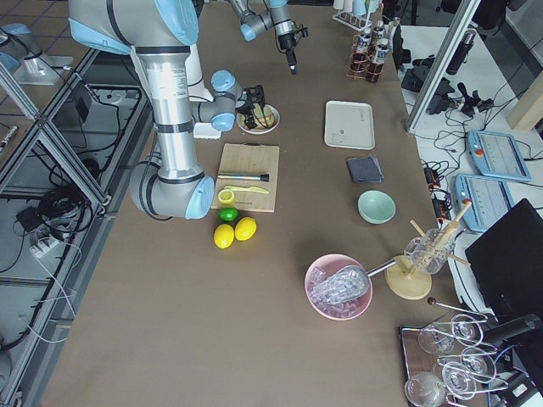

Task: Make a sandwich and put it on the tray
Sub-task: 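Withdraw right arm away from the plate while left arm moves toward the plate, then bring left gripper to the rim of the white plate nearest the robot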

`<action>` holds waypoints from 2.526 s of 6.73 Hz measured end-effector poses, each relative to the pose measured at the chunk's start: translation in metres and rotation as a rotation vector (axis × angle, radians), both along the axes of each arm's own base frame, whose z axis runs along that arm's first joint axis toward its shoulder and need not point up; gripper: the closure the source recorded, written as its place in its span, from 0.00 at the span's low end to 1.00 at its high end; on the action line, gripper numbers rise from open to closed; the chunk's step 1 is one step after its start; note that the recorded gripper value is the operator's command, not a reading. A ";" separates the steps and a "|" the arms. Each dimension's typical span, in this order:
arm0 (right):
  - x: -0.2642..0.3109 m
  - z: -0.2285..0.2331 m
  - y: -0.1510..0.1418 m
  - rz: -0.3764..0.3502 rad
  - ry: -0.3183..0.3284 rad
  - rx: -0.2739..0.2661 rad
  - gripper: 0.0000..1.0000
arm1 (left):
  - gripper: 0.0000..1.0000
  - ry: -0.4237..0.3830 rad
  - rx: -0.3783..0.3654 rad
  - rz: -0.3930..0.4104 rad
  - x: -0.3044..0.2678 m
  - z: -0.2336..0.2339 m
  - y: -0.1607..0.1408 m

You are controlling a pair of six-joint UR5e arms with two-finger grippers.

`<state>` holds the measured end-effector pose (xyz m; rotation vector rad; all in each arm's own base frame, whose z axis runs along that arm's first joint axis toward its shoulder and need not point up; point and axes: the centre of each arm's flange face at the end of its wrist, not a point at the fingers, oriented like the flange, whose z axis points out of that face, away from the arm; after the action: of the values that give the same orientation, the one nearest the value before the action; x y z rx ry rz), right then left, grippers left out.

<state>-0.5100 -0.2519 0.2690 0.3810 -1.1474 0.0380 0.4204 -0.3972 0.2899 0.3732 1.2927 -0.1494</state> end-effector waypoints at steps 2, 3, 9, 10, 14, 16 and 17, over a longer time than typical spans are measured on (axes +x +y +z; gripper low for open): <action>0.043 0.014 -0.073 0.039 0.148 -0.087 0.00 | 0.02 -0.013 -0.013 -0.016 0.014 0.006 0.015; 0.075 0.025 -0.116 0.033 0.236 -0.117 0.00 | 0.02 -0.028 -0.035 -0.014 0.017 0.012 0.020; 0.315 0.127 -0.243 -0.127 0.430 -0.015 0.01 | 0.50 -0.055 -0.146 0.014 0.091 0.017 0.109; 0.338 0.142 -0.244 -0.150 0.409 -0.010 0.01 | 0.63 -0.044 -0.147 0.012 0.102 0.012 0.123; 0.386 0.189 -0.236 -0.169 0.403 -0.022 0.00 | 0.63 -0.039 -0.154 0.042 0.123 0.007 0.150; 0.388 0.192 -0.236 -0.167 0.404 -0.028 0.00 | 0.78 -0.043 -0.155 0.044 0.135 0.006 0.150; 0.388 0.193 -0.236 -0.167 0.404 -0.029 0.00 | 0.90 -0.045 -0.155 0.044 0.139 0.005 0.149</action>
<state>-0.1218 -0.4875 0.4621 0.2507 -0.7741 -0.1623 0.5597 -0.2481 0.2951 0.2144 1.2354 -0.2018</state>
